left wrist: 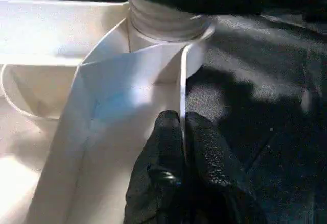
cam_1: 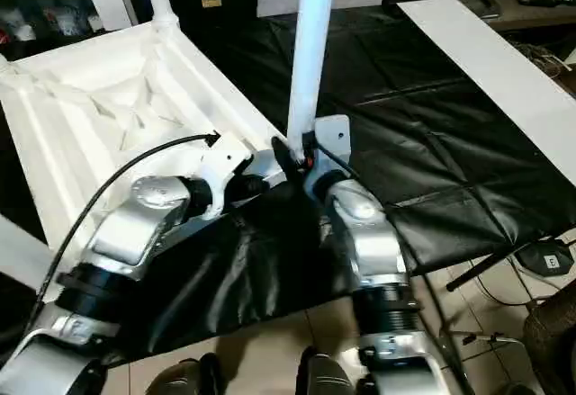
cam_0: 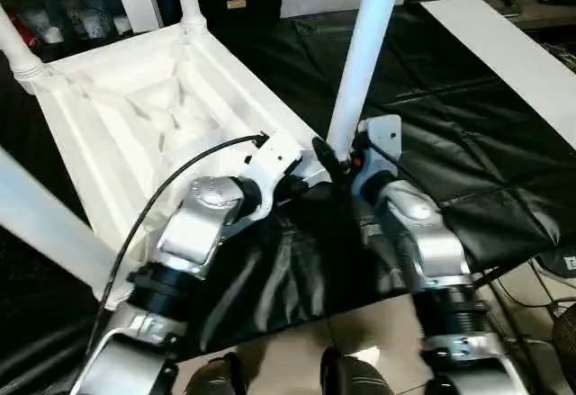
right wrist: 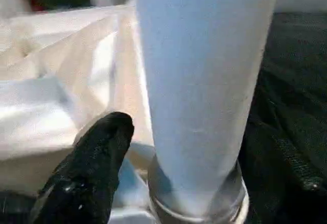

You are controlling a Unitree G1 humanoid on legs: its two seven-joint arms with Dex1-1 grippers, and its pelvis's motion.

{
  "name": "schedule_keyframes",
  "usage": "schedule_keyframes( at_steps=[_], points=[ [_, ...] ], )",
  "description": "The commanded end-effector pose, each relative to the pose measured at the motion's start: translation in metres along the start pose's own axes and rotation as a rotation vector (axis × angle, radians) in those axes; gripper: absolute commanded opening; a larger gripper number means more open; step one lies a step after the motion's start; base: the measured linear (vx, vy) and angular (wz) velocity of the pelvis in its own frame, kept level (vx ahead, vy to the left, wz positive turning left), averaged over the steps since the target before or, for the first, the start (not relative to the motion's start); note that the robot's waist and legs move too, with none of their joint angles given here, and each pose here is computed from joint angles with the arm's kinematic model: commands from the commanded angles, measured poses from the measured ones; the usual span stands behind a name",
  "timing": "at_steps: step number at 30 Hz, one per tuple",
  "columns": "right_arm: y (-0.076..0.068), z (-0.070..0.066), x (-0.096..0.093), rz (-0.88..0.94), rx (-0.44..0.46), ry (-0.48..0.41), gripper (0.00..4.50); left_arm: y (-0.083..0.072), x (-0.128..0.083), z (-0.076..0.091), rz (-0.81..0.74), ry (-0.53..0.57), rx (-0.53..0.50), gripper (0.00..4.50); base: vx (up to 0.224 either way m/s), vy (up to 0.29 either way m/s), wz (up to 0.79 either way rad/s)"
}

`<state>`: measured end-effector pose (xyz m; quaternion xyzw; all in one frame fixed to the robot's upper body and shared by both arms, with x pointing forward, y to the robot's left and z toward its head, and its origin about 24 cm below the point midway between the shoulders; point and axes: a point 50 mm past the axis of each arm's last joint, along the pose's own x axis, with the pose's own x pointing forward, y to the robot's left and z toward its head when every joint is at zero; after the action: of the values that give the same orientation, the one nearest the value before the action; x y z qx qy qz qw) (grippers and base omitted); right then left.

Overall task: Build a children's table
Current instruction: Rotate leg to tighten

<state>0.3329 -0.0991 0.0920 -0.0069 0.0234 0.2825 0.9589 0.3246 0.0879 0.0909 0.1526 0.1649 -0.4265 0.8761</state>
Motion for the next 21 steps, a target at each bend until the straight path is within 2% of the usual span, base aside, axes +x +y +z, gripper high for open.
schedule_keyframes(
  at_steps=[1,5,6,7,9,16,18,21],
  points=[
    [0.014,-0.003,0.002,0.156,-0.017,0.000,3.75,-0.010,0.000,0.010,-0.103,-0.084,0.054,0.00,0.000,0.000,0.00],
    [-0.010,0.001,-0.011,0.232,-0.081,0.007,4.06,-0.002,-0.010,0.000,-0.162,-0.060,0.105,0.00,0.000,0.000,0.00],
    [-0.010,0.001,-0.011,0.232,-0.081,0.007,4.06,-0.002,-0.010,0.000,-0.162,-0.060,0.105,0.00,0.000,0.000,0.00],
    [-0.019,0.003,-0.018,0.299,-0.118,0.018,4.06,0.000,-0.015,-0.004,-0.223,-0.051,0.142,0.00,0.000,0.000,0.00],
    [-0.027,0.005,-0.025,0.405,-0.178,0.041,4.06,0.001,-0.022,-0.010,-0.310,-0.019,0.190,0.00,0.000,0.000,0.00],
    [-0.030,0.006,-0.033,0.632,-0.229,0.090,4.06,0.008,-0.035,-0.018,-0.439,0.016,0.251,0.00,0.000,0.000,0.00],
    [-0.030,0.006,-0.034,0.660,-0.228,0.097,3.80,0.009,-0.037,-0.018,-0.459,0.017,0.260,0.00,0.000,0.000,0.00],
    [-0.032,0.009,-0.038,0.796,-0.216,0.114,3.59,0.014,-0.043,-0.019,-0.526,0.018,0.272,0.00,0.000,0.000,0.00]
  ],
)
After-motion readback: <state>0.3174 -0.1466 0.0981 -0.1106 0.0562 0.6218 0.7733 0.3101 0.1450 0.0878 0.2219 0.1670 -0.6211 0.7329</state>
